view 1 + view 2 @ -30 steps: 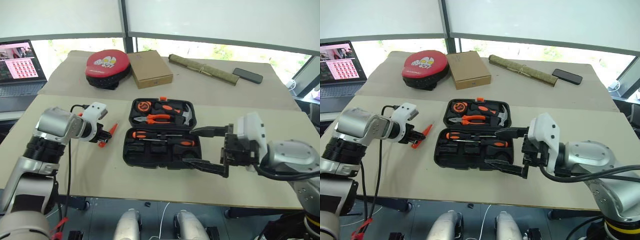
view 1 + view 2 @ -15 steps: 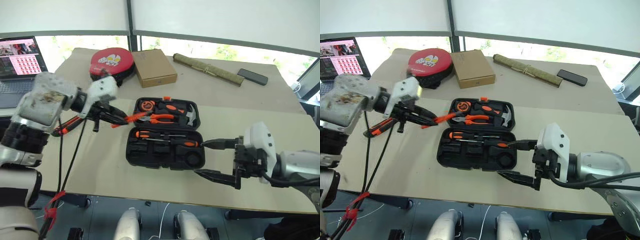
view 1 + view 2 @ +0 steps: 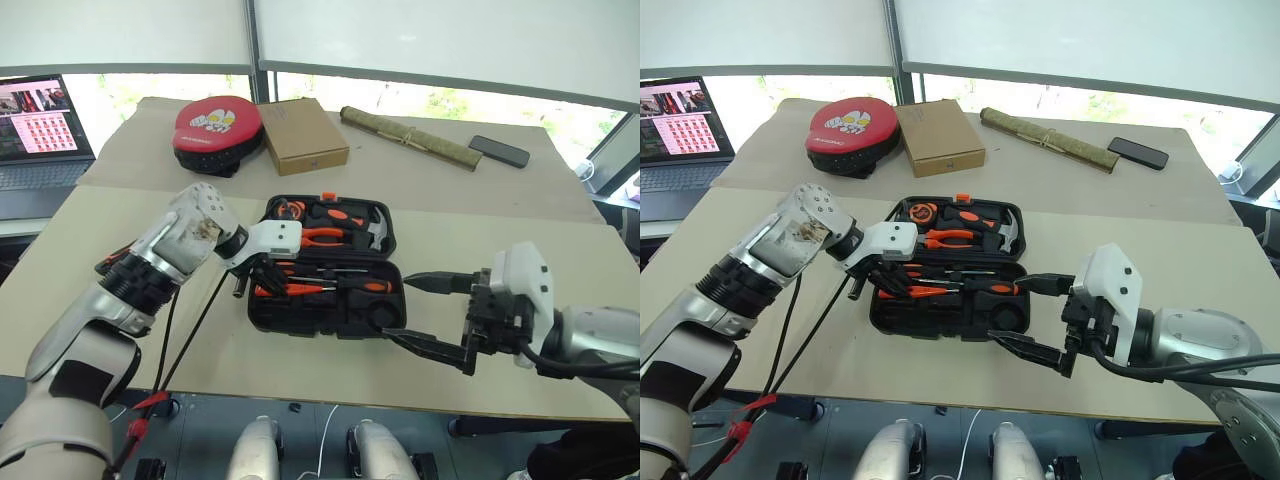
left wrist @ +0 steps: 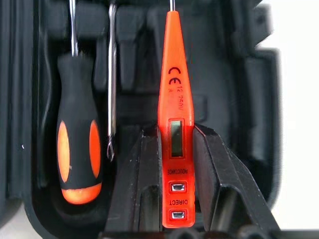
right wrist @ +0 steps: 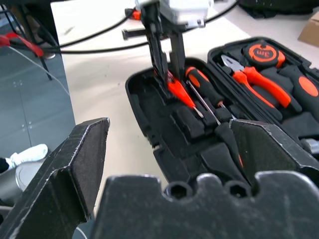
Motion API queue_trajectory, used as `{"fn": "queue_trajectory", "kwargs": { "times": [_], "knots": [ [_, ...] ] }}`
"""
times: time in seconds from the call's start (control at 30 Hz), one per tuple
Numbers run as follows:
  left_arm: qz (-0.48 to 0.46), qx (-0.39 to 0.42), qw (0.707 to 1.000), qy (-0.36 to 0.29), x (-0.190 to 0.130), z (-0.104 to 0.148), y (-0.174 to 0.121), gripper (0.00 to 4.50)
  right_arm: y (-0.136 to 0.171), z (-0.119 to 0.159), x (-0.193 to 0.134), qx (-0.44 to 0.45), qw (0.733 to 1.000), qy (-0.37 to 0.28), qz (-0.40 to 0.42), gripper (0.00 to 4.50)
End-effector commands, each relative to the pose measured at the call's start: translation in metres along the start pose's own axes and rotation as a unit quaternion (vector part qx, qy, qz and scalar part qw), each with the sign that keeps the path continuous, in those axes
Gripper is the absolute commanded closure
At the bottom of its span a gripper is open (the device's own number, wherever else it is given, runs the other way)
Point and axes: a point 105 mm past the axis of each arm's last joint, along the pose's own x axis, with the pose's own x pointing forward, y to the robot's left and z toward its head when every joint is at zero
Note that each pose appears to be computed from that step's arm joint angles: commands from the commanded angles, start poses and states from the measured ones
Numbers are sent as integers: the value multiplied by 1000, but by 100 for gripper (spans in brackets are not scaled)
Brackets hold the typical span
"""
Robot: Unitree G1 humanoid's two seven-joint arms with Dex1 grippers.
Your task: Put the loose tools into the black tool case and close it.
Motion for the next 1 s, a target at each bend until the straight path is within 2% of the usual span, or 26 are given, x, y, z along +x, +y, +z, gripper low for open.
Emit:
{"fn": "queue_trajectory", "kwargs": {
  "times": [0.03,0.6,0.67,0.7,0.77,0.83,1.0],
  "knots": [
    [12,13,1000,14,0,7,8,407,4,12,2,-20,1000,-11,-4,0],
    [-13,28,998,46,13,-1,10,407,2,13,4,-12,999,-25,-28,0],
    [-19,28,999,42,10,0,8,307,2,12,4,-12,999,-25,-29,0],
    [-19,28,999,39,8,1,7,292,2,12,4,-12,999,-25,-29,0],
    [-16,27,999,28,1,3,7,212,3,11,5,-12,999,-25,-28,0],
    [-8,15,1000,4,-12,8,6,155,3,10,4,-13,999,-25,-28,0],
    [9,-7,997,-76,-47,18,-2,155,2,6,0,-11,999,-20,-28,0]
  ]
}}
